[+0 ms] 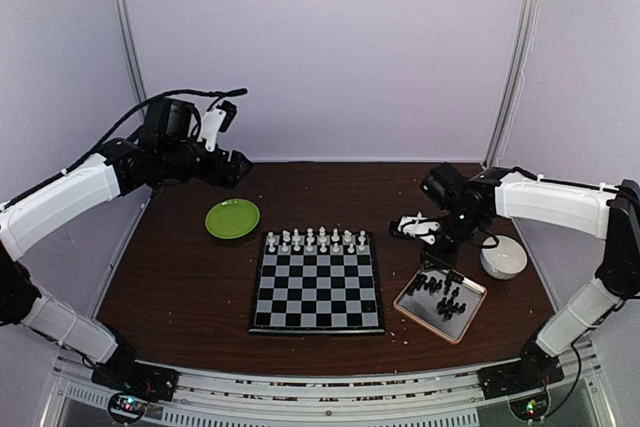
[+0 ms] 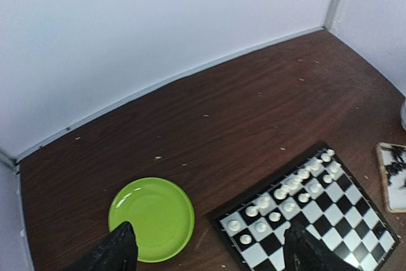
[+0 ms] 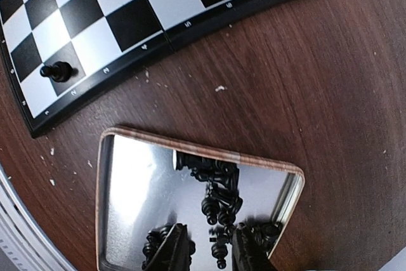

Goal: Set up the chess pieces on the board
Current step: Pick up the pawn from the storage box.

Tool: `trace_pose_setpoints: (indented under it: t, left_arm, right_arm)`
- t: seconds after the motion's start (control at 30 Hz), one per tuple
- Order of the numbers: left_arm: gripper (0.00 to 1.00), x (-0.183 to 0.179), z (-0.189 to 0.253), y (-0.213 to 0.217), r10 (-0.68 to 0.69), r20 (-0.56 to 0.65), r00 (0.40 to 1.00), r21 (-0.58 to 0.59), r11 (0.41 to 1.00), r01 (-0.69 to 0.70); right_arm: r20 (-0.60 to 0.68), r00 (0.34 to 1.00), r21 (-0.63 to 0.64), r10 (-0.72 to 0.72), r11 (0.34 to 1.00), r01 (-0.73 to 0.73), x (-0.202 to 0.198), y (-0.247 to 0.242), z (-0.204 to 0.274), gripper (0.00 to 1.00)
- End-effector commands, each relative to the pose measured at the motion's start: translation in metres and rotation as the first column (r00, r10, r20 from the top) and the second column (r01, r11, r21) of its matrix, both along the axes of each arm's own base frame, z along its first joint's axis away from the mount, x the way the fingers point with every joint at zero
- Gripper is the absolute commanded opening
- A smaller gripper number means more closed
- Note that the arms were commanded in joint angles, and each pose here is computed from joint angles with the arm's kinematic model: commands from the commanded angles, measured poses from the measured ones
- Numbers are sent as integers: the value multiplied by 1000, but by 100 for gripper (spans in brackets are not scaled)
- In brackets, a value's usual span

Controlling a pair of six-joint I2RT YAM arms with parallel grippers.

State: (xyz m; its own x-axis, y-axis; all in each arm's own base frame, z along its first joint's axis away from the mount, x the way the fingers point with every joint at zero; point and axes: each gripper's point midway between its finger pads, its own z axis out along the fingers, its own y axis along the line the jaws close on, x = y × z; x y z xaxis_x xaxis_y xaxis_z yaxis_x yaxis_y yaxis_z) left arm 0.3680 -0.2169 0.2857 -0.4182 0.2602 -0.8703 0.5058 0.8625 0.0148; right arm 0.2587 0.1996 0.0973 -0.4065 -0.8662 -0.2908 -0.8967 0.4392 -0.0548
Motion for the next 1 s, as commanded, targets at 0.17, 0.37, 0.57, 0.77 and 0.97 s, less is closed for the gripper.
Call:
trace_pose_setpoints:
  t: [0.17, 0.37, 0.57, 0.77, 0.97]
  left_arm:
    - [74, -80, -53, -135, -409, -162, 898, -21, 911, 411]
    - [66, -105, -115, -158, -417, -327, 848, -97, 908, 409]
    - [65, -115, -142, -167, -395, -361, 845, -70, 915, 398]
    - [67, -118, -162, -168, -372, -411, 832, -58, 922, 383]
    - [68, -114, -163, -167, -346, -410, 844, -53, 933, 356]
  right_arm:
    - [53, 995, -62, -84, 994, 87, -2, -58, -6, 24]
    - [49, 995, -95, -83, 992, 87, -17, -77, -13, 23]
    - [31, 996, -123, -84, 989, 87, -19, -82, -26, 24]
    - [15, 996, -128, -89, 988, 91, -8, -76, -32, 30]
    - [-26, 996, -116, -84, 990, 81, -1, -66, -41, 31]
